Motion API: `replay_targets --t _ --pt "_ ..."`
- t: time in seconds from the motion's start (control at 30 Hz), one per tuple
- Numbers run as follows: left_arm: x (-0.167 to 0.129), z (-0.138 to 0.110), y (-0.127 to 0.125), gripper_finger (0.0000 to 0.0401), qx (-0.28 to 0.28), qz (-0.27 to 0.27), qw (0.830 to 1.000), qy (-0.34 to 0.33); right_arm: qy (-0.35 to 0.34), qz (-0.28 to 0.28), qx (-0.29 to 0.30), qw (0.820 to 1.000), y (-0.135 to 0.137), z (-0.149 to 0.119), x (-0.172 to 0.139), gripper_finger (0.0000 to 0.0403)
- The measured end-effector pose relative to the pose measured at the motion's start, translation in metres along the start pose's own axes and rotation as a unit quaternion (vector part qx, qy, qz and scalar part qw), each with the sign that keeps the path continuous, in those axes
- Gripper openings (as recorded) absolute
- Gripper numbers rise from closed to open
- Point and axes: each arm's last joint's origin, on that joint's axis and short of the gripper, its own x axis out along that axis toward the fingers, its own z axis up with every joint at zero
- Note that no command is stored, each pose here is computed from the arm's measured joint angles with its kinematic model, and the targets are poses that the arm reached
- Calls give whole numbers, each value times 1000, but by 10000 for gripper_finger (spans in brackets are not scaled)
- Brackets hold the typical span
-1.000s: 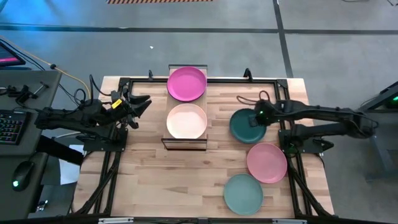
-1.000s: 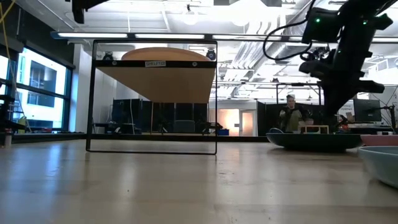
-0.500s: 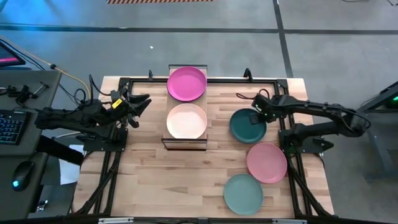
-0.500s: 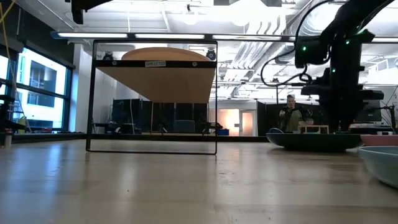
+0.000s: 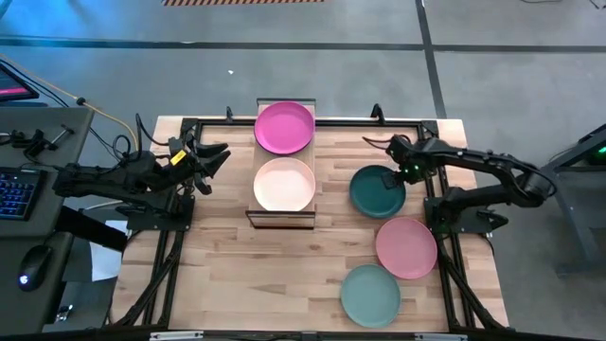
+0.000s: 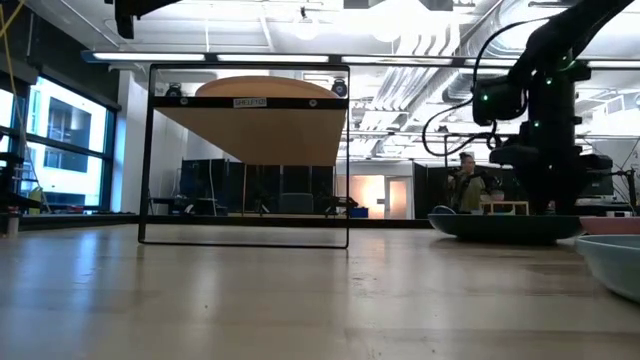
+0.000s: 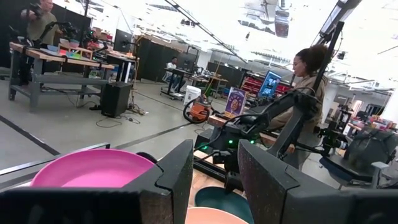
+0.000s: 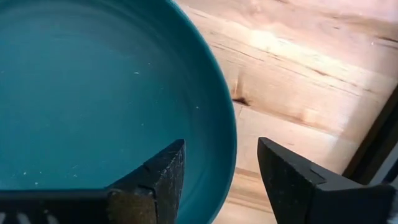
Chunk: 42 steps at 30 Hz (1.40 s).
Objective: Place and stack plates onto a shelf
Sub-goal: Stack the dark green plate on top of the pink plate on the shelf
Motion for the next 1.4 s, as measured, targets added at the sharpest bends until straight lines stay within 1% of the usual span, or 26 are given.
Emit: replay_targets --t 0.23,0.4,0.5,0.57,0.63,0.7,0.8,0.83,0.87,0.97,1.07,1.2,1.3,1.4 --pt "0 0 0 117 0 0 1000 0 34 1 4 999 3 7 14 183" --pt "0 0 0 117 0 0 1000 0 47 30 -5 998 8 12 23 183" --pt "0 0 0 117 0 0 1000 0 46 34 -1 998 10 14 26 180" --pt "0 0 0 117 0 0 1000 0 48 35 -1 998 10 14 27 167" --pt "0 0 0 117 0 0 1000 0 48 31 -1 998 11 15 28 144" --pt "0 0 0 117 0 0 1000 0 48 30 0 998 11 15 28 109" --pt "0 0 0 117 2 0 1000 -1 43 34 -1 998 11 15 26 38" --pt "0 1 0 117 7 -1 1000 -2 41 38 -2 998 11 15 25 21" --pt "0 1 0 117 14 -1 1000 -5 38 43 -4 998 10 14 23 13" --pt "0 4 -1 117 29 -4 999 -20 35 51 -8 998 9 11 17 16" --pt "0 8 -1 117 36 -6 999 -36 34 62 -24 997 6 5 7 4" --pt "0 9 -1 117 38 -6 998 -41 42 70 -28 996 -1 -7 -6 1" --pt "0 9 -2 117 11 -14 999 -41 32 90 -26 995 -5 -15 -18 0" --pt "-1 10 -3 117 -13 -26 999 -44 14 126 -14 992 -9 -23 -31 1"
